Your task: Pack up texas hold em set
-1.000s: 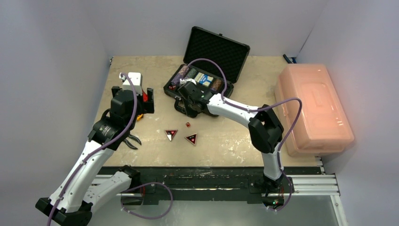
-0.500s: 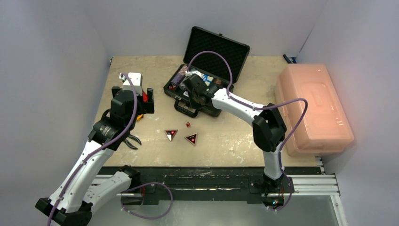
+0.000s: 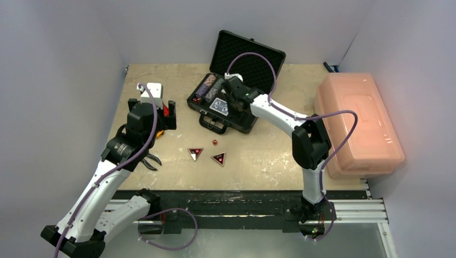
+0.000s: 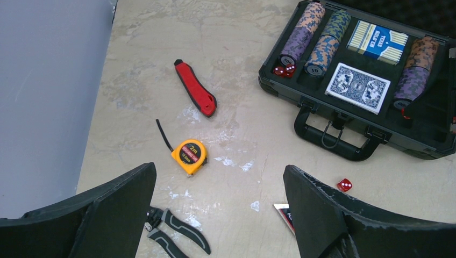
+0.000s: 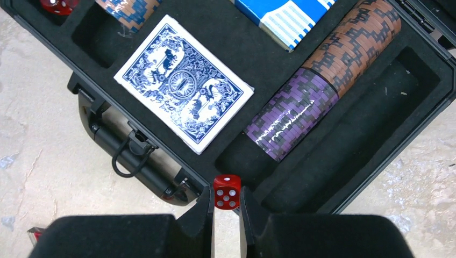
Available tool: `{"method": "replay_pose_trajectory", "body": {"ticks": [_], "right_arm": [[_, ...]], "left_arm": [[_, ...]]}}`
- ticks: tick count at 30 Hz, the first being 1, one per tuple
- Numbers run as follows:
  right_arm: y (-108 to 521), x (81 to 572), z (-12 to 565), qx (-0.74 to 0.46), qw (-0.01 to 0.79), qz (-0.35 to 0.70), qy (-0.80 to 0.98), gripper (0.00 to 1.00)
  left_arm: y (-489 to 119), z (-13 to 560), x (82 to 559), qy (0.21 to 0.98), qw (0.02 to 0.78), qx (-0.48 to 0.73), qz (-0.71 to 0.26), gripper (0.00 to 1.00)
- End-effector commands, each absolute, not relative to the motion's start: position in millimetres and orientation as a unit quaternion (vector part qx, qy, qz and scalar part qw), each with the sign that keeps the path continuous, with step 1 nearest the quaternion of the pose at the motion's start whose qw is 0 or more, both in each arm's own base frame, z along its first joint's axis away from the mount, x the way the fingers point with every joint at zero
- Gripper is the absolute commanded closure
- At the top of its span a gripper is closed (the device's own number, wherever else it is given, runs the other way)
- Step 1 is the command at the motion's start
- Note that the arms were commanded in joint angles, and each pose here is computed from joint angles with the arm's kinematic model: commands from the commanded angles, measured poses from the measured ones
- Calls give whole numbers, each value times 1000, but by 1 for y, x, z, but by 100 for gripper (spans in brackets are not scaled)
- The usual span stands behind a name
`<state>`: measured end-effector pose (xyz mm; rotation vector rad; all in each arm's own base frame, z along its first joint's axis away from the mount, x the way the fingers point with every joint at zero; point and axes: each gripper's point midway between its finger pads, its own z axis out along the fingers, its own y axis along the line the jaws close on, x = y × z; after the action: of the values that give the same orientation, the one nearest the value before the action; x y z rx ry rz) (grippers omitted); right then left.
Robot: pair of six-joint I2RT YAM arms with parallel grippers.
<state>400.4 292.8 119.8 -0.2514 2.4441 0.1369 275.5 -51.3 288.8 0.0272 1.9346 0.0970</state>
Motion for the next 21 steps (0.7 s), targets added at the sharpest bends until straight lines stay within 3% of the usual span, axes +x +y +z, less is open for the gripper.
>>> {"method": "replay_pose_trajectory", "body": {"ticks": [1,13,21], "right_arm": [[292,416,126,-91,353,53,930,100],[287,428,112,-87,346,47,933,100],[288,429,110,-87,344,47,934,80]], "left_arm": [[-50,297,281,813,580,7,47,12],[-49,295,282,814,578,8,52,12],[-49,295,282,814,578,9,52,12]]}}
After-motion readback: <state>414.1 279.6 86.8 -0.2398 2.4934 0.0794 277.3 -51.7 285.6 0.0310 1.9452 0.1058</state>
